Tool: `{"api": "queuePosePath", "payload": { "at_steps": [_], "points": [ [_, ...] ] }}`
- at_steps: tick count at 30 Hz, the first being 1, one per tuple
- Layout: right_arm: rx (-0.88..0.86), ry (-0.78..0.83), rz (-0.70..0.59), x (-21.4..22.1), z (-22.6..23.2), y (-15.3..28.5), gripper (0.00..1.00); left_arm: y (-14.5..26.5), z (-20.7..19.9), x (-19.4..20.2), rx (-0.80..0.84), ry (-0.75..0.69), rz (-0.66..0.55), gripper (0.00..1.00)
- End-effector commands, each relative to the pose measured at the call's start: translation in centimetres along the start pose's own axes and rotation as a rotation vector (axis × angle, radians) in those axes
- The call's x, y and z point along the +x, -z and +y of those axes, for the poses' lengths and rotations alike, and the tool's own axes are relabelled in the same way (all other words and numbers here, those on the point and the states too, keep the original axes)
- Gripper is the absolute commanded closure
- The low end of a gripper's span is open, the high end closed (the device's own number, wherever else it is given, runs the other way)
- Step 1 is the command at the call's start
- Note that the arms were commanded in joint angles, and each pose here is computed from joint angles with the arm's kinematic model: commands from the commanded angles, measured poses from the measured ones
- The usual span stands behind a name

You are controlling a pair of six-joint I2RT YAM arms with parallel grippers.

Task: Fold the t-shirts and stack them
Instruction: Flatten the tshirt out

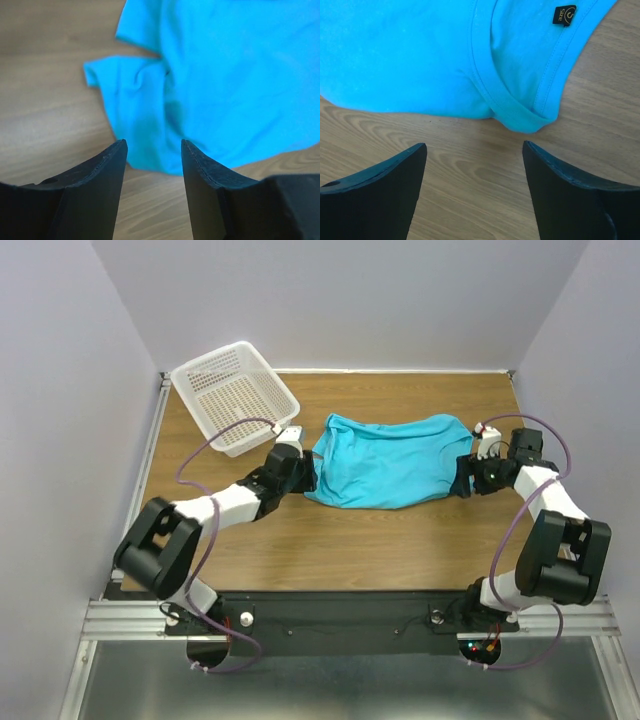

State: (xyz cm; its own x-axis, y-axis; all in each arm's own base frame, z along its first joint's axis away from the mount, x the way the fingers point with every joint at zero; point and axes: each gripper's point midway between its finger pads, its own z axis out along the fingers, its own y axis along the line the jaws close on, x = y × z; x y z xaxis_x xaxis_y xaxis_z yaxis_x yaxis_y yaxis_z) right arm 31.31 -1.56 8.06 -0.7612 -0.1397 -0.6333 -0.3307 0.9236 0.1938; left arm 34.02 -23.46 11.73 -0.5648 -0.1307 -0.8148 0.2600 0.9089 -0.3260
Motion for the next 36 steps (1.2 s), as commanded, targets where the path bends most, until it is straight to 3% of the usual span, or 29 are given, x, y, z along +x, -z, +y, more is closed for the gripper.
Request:
{"api": "queuePosePath", "payload": {
  "at_steps": [1,8,20,23,26,28,30,36],
  "points": [
    [-0.004,-0.024,-0.03,-1.7,0.0,0.3,0.22,-2.7,1.9,1.8,-0.083,0.075,0.024,0.42],
    [0.003,-0.066,-0.013,-1.2,0.1,0.1,0.24,-6.2,2.4,2.1,-0.15,0.098,0.048,0.43],
    [-0.003,-0.118,0.022,0.0,0.1,-0.6,0.23,-6.3,1.8,3.9,-0.098,0.07,0.114,0.44],
    [-0.014,-0.135,0.024,-0.1,0.2,-0.8,0.23,-7.0,2.0,4.9,-0.099,0.054,0.159,0.52],
    [-0.013,-0.144,0.033,0.0,0.2,-0.8,0.23,-7.0,2.1,5.6,-0.097,0.047,0.179,0.74],
    [-0.013,-0.14,0.038,0.0,0.2,-0.8,0.23,-6.6,1.8,4.8,-0.087,0.049,0.157,0.82],
    [-0.027,-0.132,0.061,0.5,0.4,-0.8,0.23,-6.0,1.6,4.1,-0.08,0.052,0.137,0.97],
    [-0.076,-0.142,0.163,2.7,0.7,-1.5,0.31,-0.3,-0.7,-3.4,-0.011,0.135,-0.074,1.0]
  ]
}}
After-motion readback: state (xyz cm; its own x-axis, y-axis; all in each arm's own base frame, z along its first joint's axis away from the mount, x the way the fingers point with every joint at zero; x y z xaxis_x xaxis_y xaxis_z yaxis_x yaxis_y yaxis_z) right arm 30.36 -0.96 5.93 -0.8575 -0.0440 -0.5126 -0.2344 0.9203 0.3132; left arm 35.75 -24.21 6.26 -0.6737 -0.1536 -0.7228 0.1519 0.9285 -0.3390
